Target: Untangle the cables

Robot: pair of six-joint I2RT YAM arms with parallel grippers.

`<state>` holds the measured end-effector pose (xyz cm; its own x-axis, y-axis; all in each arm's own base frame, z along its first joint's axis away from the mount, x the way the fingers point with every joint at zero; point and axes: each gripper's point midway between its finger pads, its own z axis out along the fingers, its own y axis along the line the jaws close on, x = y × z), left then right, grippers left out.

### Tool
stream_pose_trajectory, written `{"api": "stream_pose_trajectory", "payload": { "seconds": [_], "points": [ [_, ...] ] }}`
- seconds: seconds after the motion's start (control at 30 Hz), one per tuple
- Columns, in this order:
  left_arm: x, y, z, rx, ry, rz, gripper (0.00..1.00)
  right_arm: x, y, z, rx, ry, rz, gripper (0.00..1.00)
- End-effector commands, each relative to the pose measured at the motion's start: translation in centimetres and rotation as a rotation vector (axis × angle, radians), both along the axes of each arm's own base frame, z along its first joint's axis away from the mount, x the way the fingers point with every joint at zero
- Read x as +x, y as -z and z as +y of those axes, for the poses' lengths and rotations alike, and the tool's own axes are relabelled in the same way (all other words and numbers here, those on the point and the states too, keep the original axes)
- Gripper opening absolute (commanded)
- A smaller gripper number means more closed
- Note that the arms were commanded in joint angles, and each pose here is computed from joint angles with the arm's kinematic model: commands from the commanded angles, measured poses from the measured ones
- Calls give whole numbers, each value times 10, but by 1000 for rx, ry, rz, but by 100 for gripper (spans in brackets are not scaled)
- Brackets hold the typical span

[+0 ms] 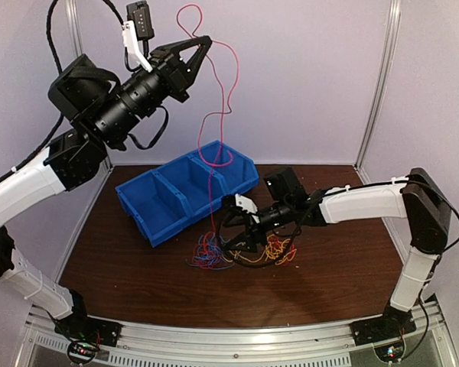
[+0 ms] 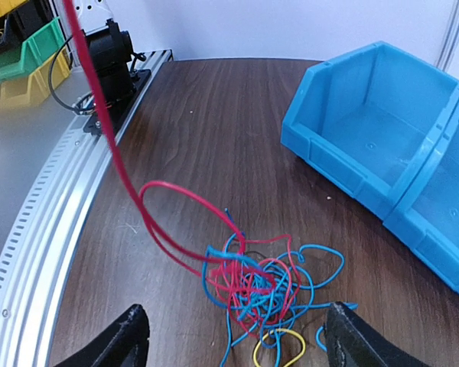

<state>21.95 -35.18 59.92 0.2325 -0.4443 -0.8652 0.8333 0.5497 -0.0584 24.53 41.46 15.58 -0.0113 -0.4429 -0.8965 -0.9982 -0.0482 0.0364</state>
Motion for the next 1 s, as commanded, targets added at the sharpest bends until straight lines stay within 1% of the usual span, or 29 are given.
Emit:
{"api": "stream_pose_trajectory", "payload": {
  "seconds": [0.0,0.13,0.17,0.2,0.27,0.3,0.33,0.4,0.43,0.47,0.5,0.6,0.77,0.87,0.97],
  "points": [
    [-10,-41,31,-101,-34,-47,0,7,-10,35,103,-9,-34,80],
    [-11,-54,37,-114,-50,-64,0,2,10,53,123,-28,15,80],
    [-12,-57,38,-115,-52,-68,0,0,17,57,120,-33,30,78],
    [-12,-59,39,-116,-54,-70,0,0,23,61,116,-33,44,73],
    [-14,-63,41,-121,-59,-75,0,2,33,65,122,-21,87,60],
    [-14,-66,43,-122,-63,-80,0,3,36,66,129,-18,100,53],
    [-15,-70,46,-125,-71,-86,0,4,38,68,136,-15,112,43],
    [-17,-77,52,-127,-89,-100,0,7,41,69,138,10,132,17],
    [-20,-83,58,-135,-97,-109,0,9,40,69,139,22,136,9],
    [-22,-89,63,-145,-106,-121,0,12,42,68,129,43,135,3],
    [-25,-95,69,-150,-116,-131,0,16,44,66,110,69,135,0],
    [-33,-117,90,-163,-170,-180,0,27,45,52,67,117,154,0],
    [-44,-145,116,-162,-262,-260,0,53,60,2,-34,233,201,0],
    [-42,-151,119,-133,-313,-287,0,69,66,-30,-76,316,220,0],
    [-30,-139,111,-85,-358,-265,0,73,59,-52,-114,349,182,0]
  ]
}}
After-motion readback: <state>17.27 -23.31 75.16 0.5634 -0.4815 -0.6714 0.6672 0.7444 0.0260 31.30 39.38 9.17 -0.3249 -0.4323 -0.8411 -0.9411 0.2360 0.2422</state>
